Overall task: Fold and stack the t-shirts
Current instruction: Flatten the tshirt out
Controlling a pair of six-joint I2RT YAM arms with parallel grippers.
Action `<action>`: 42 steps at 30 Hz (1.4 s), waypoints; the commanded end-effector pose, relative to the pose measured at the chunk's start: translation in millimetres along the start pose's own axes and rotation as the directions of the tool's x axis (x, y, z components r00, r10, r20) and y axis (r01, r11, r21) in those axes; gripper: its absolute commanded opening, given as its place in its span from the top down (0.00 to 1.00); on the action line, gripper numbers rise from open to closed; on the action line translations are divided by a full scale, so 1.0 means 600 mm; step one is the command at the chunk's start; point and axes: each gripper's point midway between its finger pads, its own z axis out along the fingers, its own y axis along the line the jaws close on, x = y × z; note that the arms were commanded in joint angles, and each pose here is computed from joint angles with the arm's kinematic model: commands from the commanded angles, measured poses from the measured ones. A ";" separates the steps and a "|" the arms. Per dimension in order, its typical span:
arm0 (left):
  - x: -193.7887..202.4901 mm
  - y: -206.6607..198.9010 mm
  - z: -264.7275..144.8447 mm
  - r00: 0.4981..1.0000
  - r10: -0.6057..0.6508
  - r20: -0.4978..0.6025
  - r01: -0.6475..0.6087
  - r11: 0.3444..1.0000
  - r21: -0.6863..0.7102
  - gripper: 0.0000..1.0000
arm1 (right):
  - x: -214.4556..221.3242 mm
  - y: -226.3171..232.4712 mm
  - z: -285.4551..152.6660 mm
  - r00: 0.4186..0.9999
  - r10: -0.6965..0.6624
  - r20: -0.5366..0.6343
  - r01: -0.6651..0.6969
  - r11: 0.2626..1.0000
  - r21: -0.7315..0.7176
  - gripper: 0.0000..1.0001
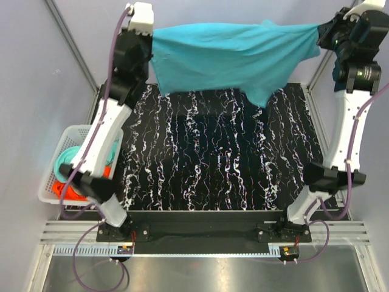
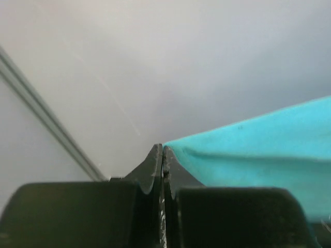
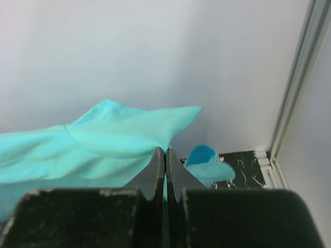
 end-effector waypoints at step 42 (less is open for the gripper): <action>0.642 0.078 -0.421 0.595 -0.150 -0.790 -0.099 0.961 -0.257 1.00 | 0.667 -0.064 -0.421 0.587 0.585 -0.559 -0.296 0.798 0.524 1.00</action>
